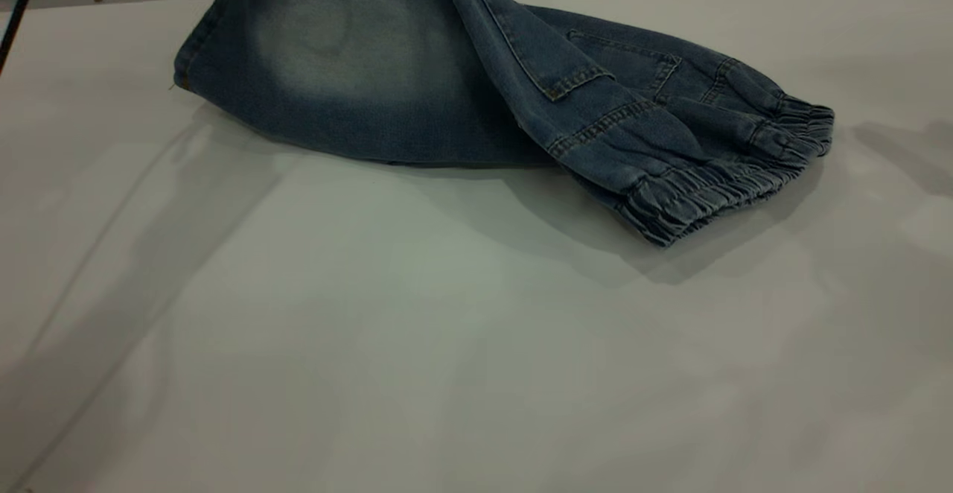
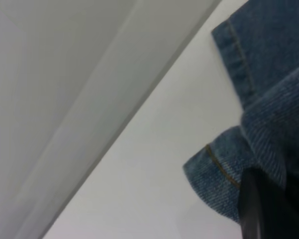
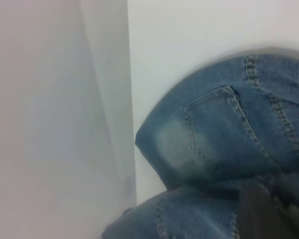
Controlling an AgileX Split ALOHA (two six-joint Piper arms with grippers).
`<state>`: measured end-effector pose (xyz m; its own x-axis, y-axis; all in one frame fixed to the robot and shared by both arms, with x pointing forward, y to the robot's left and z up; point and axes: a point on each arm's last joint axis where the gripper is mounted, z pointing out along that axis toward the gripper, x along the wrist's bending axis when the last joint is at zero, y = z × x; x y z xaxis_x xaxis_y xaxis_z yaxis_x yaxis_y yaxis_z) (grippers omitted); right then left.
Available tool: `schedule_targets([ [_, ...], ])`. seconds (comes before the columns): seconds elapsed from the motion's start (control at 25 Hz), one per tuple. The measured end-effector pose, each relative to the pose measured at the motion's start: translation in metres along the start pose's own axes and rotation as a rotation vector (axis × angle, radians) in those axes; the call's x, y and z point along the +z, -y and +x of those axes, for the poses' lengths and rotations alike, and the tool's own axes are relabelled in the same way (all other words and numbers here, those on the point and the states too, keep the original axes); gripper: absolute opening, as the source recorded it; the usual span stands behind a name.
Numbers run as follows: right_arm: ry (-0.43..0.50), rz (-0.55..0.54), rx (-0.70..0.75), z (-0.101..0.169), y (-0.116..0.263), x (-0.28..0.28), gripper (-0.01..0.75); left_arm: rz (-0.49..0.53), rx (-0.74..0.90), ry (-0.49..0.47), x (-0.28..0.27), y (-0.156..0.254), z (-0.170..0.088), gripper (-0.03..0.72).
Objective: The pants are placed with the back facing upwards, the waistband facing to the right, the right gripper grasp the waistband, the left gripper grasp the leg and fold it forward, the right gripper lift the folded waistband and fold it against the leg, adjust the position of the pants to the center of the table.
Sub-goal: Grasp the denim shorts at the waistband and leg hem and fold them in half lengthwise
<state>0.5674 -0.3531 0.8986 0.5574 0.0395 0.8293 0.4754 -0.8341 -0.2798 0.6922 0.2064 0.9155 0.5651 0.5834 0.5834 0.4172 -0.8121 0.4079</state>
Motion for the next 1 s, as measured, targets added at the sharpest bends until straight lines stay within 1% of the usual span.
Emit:
schedule_targets([
  [0.16, -0.047, 0.072, -0.004, 0.005, 0.008, 0.001, 0.016, -0.002, 0.023, 0.030, 0.014, 0.004, -0.011, 0.039],
  [0.24, -0.042, 0.139, -0.032, 0.006, 0.018, 0.005, 0.023, 0.001, 0.024, 0.039, 0.022, 0.005, -0.015, 0.039],
  [0.32, 0.004, 0.185, -0.062, 0.003, 0.027, 0.010, 0.030, 0.007, 0.025, 0.044, 0.029, 0.006, -0.017, 0.039],
  [0.48, 0.126, 0.231, -0.127, -0.005, 0.044, 0.023, 0.044, 0.013, 0.027, 0.050, 0.041, 0.007, -0.021, 0.039],
  [0.76, 0.231, 0.379, -0.253, -0.014, 0.075, 0.036, 0.065, 0.018, 0.033, 0.059, 0.057, 0.009, -0.027, 0.039],
  [0.88, 0.277, 0.448, -0.301, -0.025, 0.089, 0.037, 0.088, 0.014, 0.034, 0.062, 0.058, 0.009, -0.028, 0.039],
  [1.0, 0.305, 0.476, -0.340, -0.037, 0.101, 0.038, 0.127, 0.004, 0.034, 0.063, 0.058, 0.008, -0.028, 0.039],
])
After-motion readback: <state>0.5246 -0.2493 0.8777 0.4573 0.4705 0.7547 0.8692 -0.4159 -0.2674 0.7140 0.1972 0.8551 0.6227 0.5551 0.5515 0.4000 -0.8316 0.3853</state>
